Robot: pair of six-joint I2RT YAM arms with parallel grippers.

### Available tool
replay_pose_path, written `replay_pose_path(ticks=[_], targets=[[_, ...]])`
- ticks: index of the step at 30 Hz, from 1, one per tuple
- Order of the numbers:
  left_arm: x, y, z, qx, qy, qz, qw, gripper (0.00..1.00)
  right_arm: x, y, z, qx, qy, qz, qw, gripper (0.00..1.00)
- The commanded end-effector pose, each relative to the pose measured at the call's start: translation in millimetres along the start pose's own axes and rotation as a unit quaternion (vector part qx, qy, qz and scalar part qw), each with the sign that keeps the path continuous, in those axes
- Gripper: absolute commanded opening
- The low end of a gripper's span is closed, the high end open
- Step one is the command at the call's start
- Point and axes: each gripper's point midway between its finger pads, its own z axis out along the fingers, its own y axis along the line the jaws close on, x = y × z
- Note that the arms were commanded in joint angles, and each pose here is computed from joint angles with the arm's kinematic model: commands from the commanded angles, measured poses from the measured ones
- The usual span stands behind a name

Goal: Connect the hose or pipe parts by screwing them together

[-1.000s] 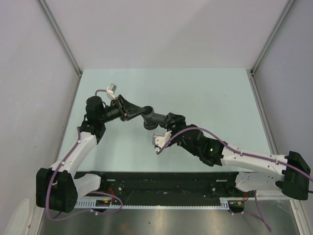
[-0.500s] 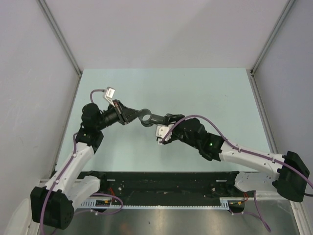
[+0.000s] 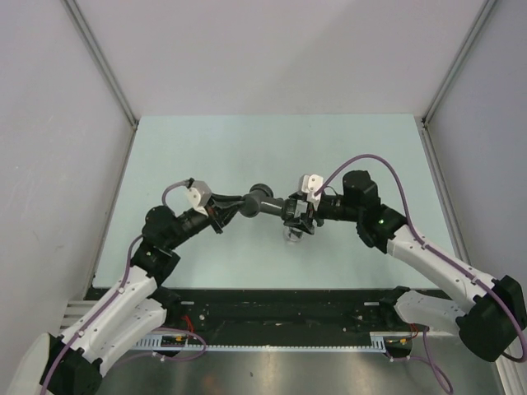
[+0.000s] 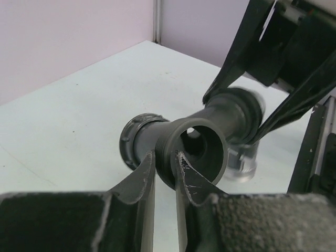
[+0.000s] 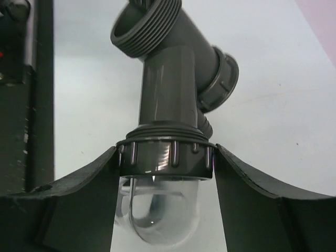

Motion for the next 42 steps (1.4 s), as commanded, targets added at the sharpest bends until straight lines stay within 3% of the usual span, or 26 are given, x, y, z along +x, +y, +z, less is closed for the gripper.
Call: replay_pose_path(ticks=[1, 3, 4, 7, 9, 11, 13, 16, 20, 32, 37, 42], targets=[[5, -10, -1, 0.021, 0.003, 0.025, 0.999, 0.12, -88, -20, -24, 0.011, -0.123, -0.019, 0.992, 0.0], [-5, 2, 1, -0.024, -0.006, -0.021, 0.999, 0.37, -80, -25, -24, 0.026, -0.107, -0.026, 0.994, 0.0], [-5, 6, 0, -0.039, -0.001, -0.041, 0.998, 0.62, -79, -26, -25, 0.032, -0.103, -0.032, 0.994, 0.0], [-16, 4, 0, -0.044, 0.008, -0.077, 0.996, 0.82, -73, -35, -31, 0.064, -0.083, -0.053, 0.993, 0.0], [-32, 10, 1, -0.068, 0.005, -0.102, 0.992, 0.86, -70, -43, -36, 0.093, -0.067, -0.078, 0.99, 0.0], [-44, 13, 0, -0.081, 0.018, -0.132, 0.988, 0.87, -68, -49, -37, 0.115, -0.051, -0.098, 0.987, 0.0], [-46, 16, -2, -0.066, 0.031, -0.203, 0.977, 0.87, -57, -55, -35, 0.142, -0.011, -0.135, 0.981, 0.0], [-51, 24, -4, -0.041, 0.049, -0.317, 0.946, 0.87, -51, -54, -31, 0.16, 0.028, -0.203, 0.966, 0.0], [-51, 19, 3, 0.018, 0.094, -0.382, 0.919, 0.87, -73, -45, -27, 0.177, 0.004, -0.263, 0.948, 0.0], [-38, 7, 6, 0.076, 0.113, -0.409, 0.902, 0.88, -101, -7, -10, 0.136, -0.048, -0.292, 0.946, 0.0], [-32, -2, 12, 0.107, 0.137, -0.432, 0.885, 0.84, -101, -4, -2, 0.13, -0.052, -0.286, 0.948, 0.0], [-24, -9, 13, 0.126, 0.15, -0.43, 0.881, 0.76, -102, 1, 2, 0.119, -0.064, -0.269, 0.954, 0.0]])
